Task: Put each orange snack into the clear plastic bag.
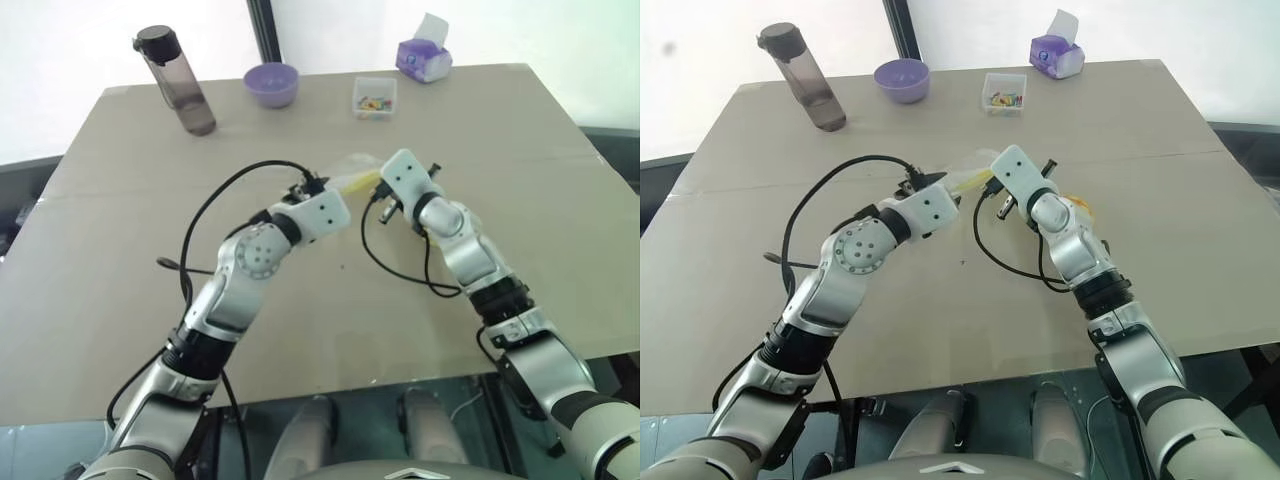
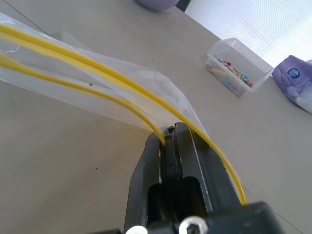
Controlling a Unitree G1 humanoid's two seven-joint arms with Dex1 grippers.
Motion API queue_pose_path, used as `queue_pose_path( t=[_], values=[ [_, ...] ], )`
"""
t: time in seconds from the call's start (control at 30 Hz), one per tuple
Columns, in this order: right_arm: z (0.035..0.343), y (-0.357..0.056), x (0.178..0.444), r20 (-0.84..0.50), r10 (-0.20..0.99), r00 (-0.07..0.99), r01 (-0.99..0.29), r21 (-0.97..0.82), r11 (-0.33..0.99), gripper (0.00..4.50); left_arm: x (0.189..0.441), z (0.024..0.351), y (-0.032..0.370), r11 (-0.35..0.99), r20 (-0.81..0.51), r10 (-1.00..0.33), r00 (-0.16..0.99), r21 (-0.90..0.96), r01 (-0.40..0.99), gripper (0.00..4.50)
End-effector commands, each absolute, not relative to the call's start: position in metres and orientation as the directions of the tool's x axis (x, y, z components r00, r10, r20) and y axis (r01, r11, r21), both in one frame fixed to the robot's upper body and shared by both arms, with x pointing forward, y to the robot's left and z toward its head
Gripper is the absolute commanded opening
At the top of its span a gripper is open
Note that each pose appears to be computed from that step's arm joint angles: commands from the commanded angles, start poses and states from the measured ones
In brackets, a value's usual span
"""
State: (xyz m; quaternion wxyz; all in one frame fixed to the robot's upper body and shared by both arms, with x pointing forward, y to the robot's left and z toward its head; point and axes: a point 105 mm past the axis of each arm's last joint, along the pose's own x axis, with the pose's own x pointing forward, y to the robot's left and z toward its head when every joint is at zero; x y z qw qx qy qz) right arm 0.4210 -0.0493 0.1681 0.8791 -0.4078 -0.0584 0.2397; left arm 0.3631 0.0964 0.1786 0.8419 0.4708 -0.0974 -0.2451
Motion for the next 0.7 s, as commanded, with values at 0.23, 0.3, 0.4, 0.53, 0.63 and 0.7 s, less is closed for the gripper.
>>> queue_pose_path(
  t=[0.23,0.3,0.4,0.53,0.63,0.7],
  values=[
    [0.1807,-0.0410,0.4168,-0.037,0.488,0.872,-0.343,-0.757,0.556,0.00,0.3579,0.1881,0.1022,0.428,-0.057,-0.472,0.880,0.858,0.285,2.42],
    [0.1801,-0.0400,0.4165,-0.037,0.489,0.871,-0.345,-0.756,0.556,0.00,0.3576,0.1876,0.1028,0.429,-0.059,-0.470,0.881,0.857,0.286,2.42],
    [0.1793,-0.0396,0.4165,-0.039,0.489,0.871,-0.346,-0.756,0.556,0.00,0.3568,0.1887,0.1025,0.429,-0.057,-0.470,0.881,0.857,0.284,2.42],
    [0.1782,-0.0389,0.4160,-0.039,0.487,0.872,-0.345,-0.757,0.556,0.00,0.3561,0.1893,0.1032,0.430,-0.057,-0.466,0.883,0.858,0.282,1.27],
    [0.1779,-0.0388,0.4160,-0.038,0.486,0.873,-0.343,-0.756,0.558,0.00,0.3557,0.1889,0.1046,0.429,-0.061,-0.459,0.887,0.858,0.281,0.01],
    [0.1772,-0.0393,0.4164,-0.038,0.482,0.875,-0.342,-0.755,0.560,0.00,0.3562,0.1891,0.1068,0.431,-0.062,-0.447,0.892,0.859,0.276,0.01]
  ],
)
